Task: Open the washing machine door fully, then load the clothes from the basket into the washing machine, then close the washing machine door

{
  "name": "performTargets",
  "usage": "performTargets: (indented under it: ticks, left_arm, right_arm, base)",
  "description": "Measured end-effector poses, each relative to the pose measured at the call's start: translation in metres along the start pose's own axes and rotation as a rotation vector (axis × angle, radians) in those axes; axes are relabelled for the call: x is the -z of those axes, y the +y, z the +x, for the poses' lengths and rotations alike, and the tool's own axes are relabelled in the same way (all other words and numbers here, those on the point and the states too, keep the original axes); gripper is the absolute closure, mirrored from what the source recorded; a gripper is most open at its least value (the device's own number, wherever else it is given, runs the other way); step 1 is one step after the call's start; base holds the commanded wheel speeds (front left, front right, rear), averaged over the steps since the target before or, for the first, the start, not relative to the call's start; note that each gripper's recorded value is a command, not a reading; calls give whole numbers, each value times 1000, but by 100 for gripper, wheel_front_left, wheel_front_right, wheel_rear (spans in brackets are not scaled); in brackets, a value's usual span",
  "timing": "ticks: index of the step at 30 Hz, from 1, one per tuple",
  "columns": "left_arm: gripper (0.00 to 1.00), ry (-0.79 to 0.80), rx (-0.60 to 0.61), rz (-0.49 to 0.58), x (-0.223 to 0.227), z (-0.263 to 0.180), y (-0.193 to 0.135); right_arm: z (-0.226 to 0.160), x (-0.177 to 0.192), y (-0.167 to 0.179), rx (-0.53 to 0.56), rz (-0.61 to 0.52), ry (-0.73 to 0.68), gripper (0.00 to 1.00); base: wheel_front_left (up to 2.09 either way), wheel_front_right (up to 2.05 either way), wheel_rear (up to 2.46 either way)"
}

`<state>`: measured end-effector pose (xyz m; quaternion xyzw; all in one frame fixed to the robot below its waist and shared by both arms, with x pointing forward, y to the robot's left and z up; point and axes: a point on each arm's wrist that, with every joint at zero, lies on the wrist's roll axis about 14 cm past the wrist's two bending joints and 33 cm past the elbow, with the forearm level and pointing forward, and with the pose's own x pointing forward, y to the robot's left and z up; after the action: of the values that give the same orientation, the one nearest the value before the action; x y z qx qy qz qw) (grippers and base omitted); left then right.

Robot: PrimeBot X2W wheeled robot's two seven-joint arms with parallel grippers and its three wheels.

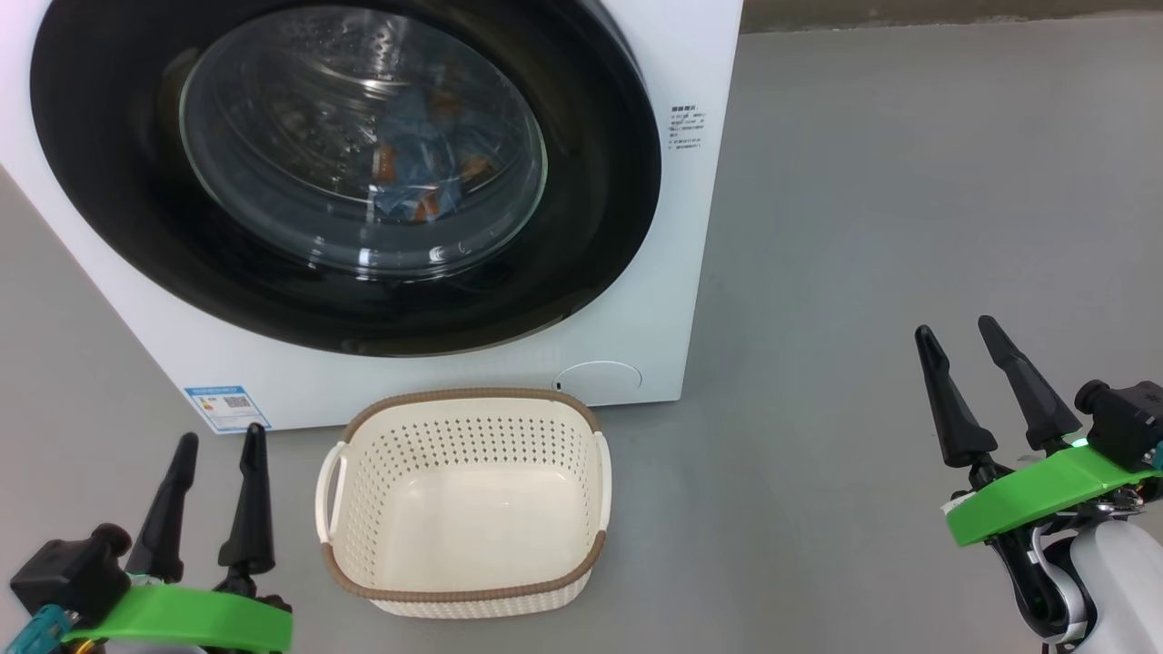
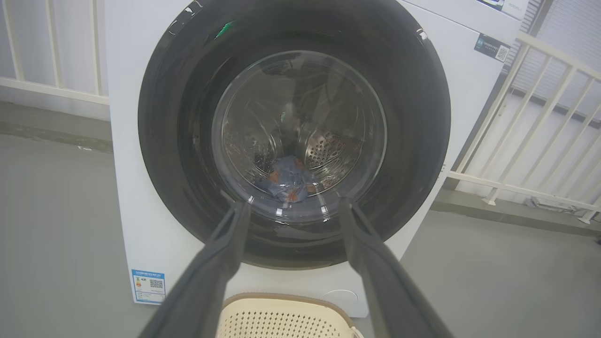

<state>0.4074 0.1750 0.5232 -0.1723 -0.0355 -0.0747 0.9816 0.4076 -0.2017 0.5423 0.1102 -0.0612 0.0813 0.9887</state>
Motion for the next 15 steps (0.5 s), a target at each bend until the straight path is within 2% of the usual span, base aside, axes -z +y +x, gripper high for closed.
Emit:
performTargets:
  ticks: [15]
  left_arm:
    - [0,4,-7,-5,1,0,1]
  right_arm:
    - [0,2,1,0,4,4,0]
  base:
    - [0,0,0]
